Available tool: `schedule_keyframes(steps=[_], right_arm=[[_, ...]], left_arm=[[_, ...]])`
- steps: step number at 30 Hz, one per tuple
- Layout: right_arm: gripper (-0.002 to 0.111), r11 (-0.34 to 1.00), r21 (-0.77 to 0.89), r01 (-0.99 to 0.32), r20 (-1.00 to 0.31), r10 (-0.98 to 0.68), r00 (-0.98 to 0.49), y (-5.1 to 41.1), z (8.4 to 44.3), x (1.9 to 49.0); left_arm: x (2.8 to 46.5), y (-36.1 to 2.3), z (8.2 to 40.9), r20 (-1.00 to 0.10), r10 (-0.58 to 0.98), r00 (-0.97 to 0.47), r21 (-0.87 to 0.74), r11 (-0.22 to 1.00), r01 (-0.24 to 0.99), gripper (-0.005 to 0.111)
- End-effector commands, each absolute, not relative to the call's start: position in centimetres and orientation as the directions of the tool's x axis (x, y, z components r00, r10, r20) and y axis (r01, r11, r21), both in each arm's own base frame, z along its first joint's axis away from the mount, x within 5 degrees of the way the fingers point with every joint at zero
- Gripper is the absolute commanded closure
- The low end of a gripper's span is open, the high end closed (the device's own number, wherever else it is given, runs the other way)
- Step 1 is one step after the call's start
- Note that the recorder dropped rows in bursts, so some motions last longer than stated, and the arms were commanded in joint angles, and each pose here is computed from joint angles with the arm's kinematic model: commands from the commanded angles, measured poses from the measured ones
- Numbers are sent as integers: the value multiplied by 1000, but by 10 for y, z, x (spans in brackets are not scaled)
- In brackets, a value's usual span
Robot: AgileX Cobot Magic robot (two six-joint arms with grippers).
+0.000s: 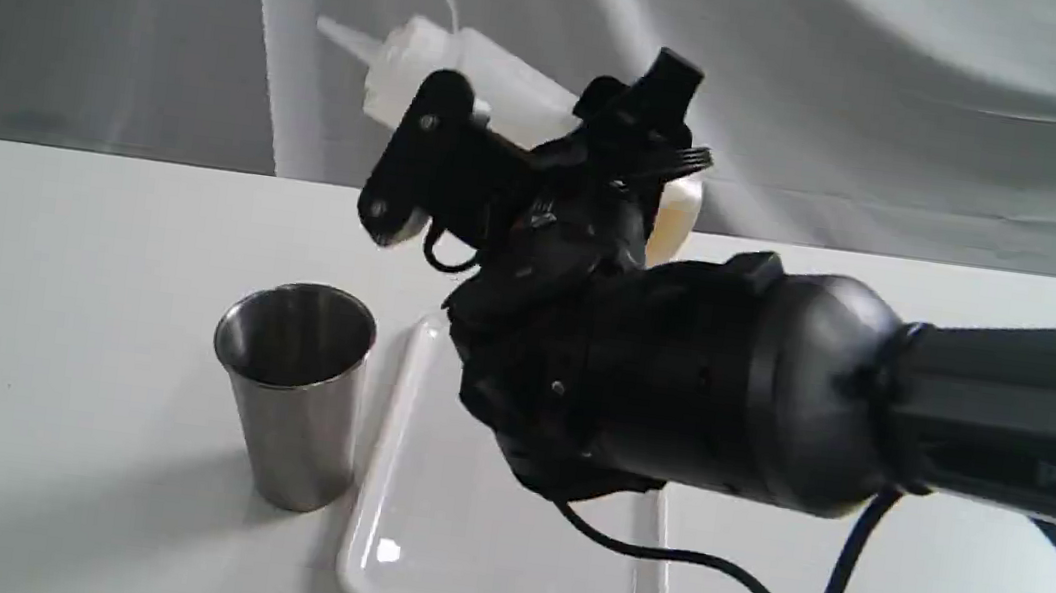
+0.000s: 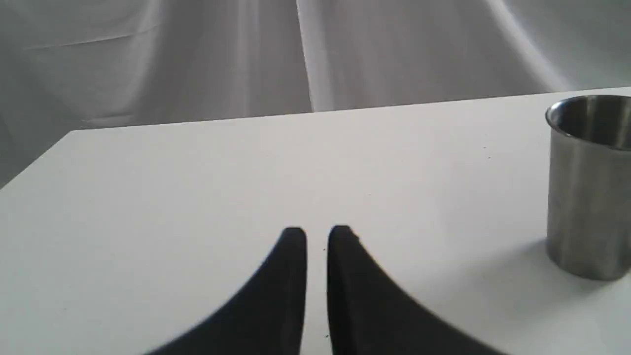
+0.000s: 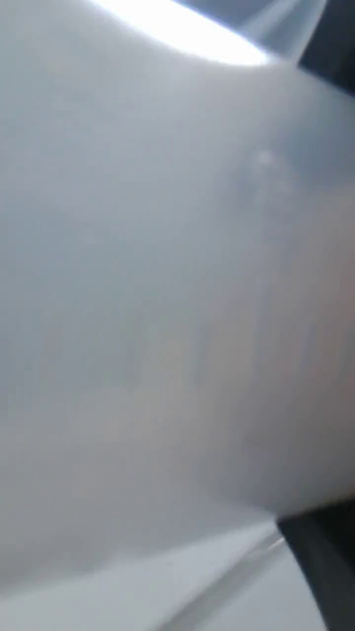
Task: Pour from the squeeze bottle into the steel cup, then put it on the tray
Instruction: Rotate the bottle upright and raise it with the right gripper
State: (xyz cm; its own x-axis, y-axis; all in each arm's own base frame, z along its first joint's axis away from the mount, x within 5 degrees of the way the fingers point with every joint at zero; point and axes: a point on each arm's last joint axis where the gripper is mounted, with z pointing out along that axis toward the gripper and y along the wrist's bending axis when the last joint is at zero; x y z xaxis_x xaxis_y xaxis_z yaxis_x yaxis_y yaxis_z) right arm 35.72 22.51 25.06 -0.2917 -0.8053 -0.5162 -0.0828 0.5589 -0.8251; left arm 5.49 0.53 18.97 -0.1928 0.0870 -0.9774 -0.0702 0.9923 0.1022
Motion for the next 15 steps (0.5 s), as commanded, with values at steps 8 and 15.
schedule_keyframes(steps=[8, 15], right_arm=[[108, 968, -217, 129, -965, -193, -175, 208, 297, 338], [108, 987, -17, 158, -989, 6, -147, 189, 299, 316]], left_arm=[[55, 5, 189, -979, 89, -185, 103, 992, -69, 98], [55, 5, 189, -979, 89, -185, 103, 992, -69, 98]])
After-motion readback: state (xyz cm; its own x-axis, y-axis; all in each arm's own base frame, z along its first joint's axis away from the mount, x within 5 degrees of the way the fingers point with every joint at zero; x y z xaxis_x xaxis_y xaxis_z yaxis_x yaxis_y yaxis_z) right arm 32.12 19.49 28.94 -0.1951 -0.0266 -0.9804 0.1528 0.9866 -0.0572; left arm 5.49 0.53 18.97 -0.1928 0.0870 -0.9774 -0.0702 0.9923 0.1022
